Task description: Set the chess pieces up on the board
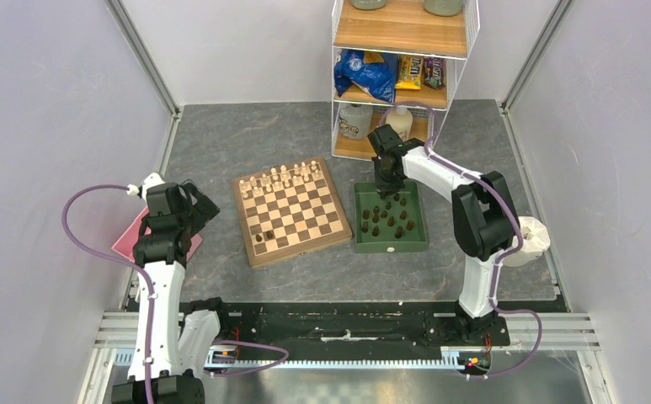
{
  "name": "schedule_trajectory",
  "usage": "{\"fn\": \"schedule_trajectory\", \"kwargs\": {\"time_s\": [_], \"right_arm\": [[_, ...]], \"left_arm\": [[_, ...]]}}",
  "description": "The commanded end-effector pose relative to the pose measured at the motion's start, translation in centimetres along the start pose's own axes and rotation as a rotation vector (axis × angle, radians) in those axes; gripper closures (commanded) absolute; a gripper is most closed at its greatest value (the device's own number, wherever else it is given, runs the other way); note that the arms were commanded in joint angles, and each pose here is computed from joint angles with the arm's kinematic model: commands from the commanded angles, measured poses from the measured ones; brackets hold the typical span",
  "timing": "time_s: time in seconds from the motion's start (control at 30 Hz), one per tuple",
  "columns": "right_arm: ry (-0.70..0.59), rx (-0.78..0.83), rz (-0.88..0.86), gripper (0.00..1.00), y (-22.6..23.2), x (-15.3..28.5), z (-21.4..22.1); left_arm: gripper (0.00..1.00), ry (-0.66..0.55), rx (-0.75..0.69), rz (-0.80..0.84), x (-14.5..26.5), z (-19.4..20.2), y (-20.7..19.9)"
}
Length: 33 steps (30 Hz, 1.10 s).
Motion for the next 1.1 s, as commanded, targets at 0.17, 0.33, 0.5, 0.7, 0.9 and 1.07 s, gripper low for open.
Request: {"fn": "schedule_trajectory", "kwargs": {"time_s": [0.17,0.33,0.5,0.7,0.9,1.07], "right_arm": [[-0.221,0.153,-0.154,0.86,7.8,10.0,-0.9],[-0.170,0.259,-0.297,0.86,15.5,10.8,3.1],[-0.121,0.340,-0.364,0.86,21.2,9.9,6.5],[-0.068,0.417,-0.391,0.85,25.2,8.7,9.6],[-0.046,0.461,-0.394,0.85,27.1,8.0,11.3],[-0.032,0.481,-0.386,0.84,27.5,7.5,12.0]], "left_arm": [[0.01,-0.024,0.028,0.023,-0.1,-0.6,-0.5],[0.01,-0.027,0.030,0.026,0.0,-0.6,-0.5],[0.01,-0.029,0.030,0.034,0.1,-0.6,-0.6],[0.01,-0.035,0.031,0.035,0.2,-0.7,-0.6],[0.01,-0.036,0.031,0.035,0.2,-0.7,-0.6],[0.01,-0.034,0.031,0.035,0.2,-0.7,-0.6]]}}
Point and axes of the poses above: each gripper's point midway between its finger pads, its own x axis back along the fingers, its own y axis along the line the jaws close on, z = x × y, the point moved 2 cm from there along x, back along the fingers, and after that the axes turned 8 degrees about -x, right-handed, at the moved point
